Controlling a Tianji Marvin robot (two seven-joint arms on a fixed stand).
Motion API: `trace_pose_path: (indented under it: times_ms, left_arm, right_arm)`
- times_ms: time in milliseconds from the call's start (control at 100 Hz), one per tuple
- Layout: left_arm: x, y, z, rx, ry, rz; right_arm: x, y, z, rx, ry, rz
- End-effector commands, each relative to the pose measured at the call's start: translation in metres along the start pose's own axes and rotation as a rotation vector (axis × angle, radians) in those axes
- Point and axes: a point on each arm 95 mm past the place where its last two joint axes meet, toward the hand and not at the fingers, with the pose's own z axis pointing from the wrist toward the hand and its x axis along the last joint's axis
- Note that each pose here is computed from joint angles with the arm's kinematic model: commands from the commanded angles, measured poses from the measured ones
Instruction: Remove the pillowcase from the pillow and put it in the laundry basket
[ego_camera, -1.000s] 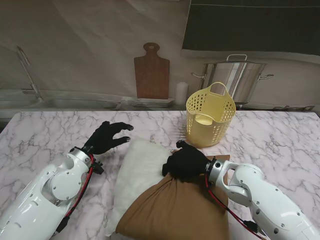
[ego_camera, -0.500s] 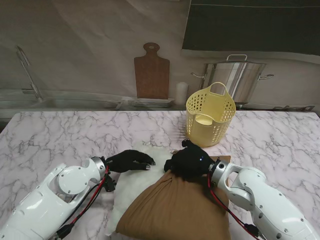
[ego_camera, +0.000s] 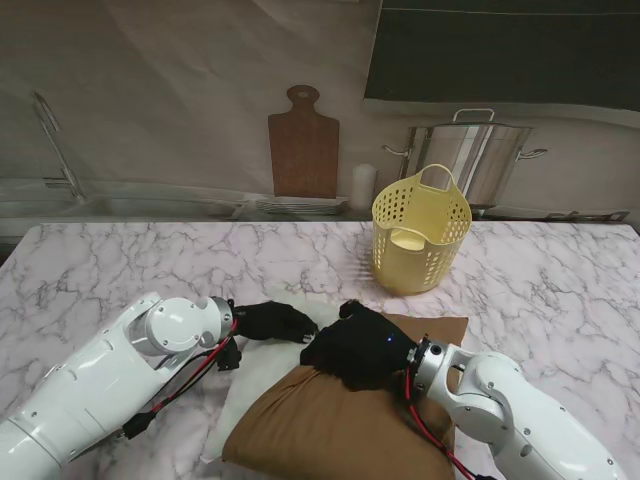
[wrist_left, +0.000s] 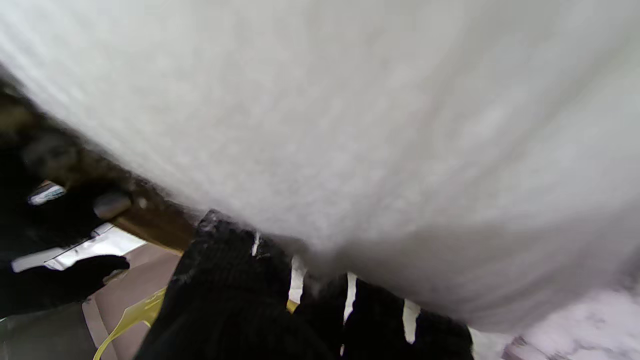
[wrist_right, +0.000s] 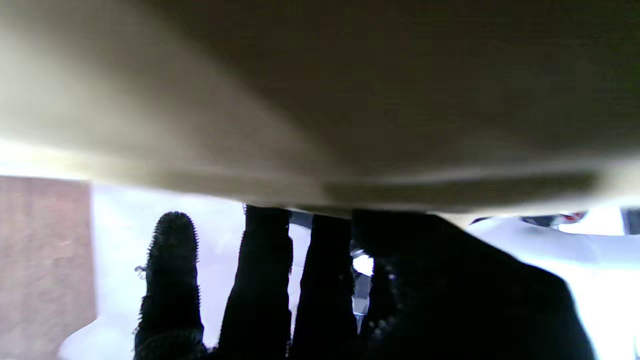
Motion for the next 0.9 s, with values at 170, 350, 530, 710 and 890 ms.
trace_pose_path:
  times_ms: [170,350,530,710,890]
  left_arm:
    - [-0.018,0.022,0.009,-0.093,-0.065,-0.047]
    - [-0.021,0.018,0.008,-0.083,-0.089,-0.04]
    - [-0.025,0.009,0.005,-0.075,-0.135,-0.01]
    - [-0.029,0.002,0.001,-0.049,-0.159,-0.003]
    - [-0.035,0.0,0.002,-0.053,-0.182,-0.006]
  right_arm:
    - [0.014,-0.009,0.011,0.094,0.083,0.058]
    - [0.019,-0.013,0.004,0.063,0.07,0.147]
    - [0.02,-0.009,-0.013,0.019,0.035,0.205]
    - [0.019,-0.008,-0.033,0.07,0.006,0.205]
    - [0.018,-0.011,-0.038,0.08,-0.036,0.209]
